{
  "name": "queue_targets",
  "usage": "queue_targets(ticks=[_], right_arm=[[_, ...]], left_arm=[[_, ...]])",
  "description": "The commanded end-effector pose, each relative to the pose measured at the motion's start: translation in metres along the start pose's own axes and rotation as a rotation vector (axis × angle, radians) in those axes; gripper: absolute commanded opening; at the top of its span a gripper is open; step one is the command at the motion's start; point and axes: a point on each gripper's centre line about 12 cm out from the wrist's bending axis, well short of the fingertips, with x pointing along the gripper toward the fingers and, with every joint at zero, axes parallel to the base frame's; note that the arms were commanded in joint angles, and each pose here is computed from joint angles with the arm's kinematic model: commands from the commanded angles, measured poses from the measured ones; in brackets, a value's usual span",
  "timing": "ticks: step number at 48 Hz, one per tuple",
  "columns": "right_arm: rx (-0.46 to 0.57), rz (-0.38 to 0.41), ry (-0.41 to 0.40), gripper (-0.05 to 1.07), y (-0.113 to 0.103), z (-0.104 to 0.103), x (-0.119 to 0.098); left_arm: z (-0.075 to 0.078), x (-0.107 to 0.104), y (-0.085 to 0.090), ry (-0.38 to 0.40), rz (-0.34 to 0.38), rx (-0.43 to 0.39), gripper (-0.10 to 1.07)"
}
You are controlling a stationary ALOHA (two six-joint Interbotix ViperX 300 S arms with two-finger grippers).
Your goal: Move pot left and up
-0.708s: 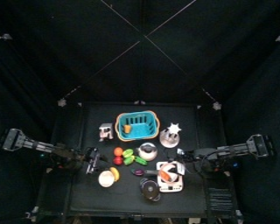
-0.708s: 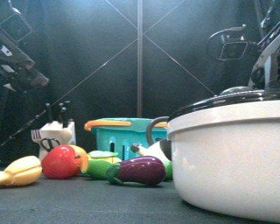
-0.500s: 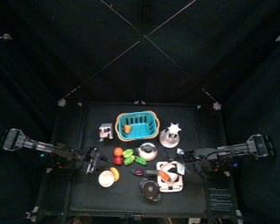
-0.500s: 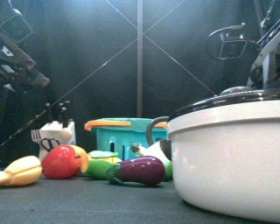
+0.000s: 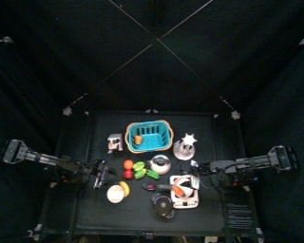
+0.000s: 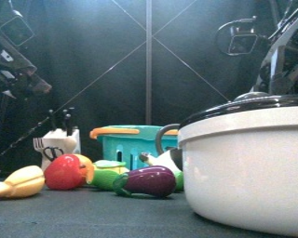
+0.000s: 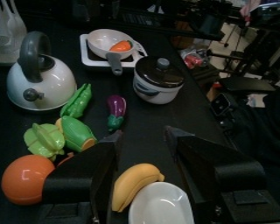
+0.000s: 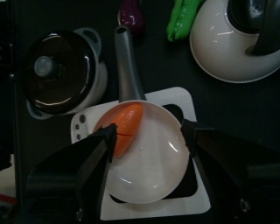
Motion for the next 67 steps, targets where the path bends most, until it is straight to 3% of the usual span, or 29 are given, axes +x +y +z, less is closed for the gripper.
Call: queue_targets(ticks=[1, 20, 28, 45, 54, 67], right_arm=[[-0.006, 0.015, -0.051, 0.93, 0.006, 0.014, -0.006], [-0.040, 0.068, -0.120, 0.93, 0.025, 0.029, -0.006], [-0.079, 0.110, -0.137, 0.93, 0.042, 0.030, -0.003], [-0.150, 0.232, -0.050, 0.93, 0.096, 0.008, 0.024], [-0.196, 0.222, -0.074, 0.93, 0.105, 0.016, 0.046], [-0.277, 0.224, -0.020, 0.93, 0.126, 0.013, 0.075]], left_arm=[[0.006, 0.002, -0.001, -0.016, -0.005, 0.001, 0.82], [0.006, 0.004, -0.006, -0.014, -0.031, 0.008, 0.83], [0.013, 0.009, -0.013, -0.022, -0.061, 0.016, 0.83], [0.026, 0.031, -0.015, -0.013, -0.059, -0.003, 0.83], [0.031, 0.034, -0.016, -0.025, -0.057, -0.024, 0.83], [0.028, 0.033, -0.016, -0.023, -0.046, -0.078, 0.83]])
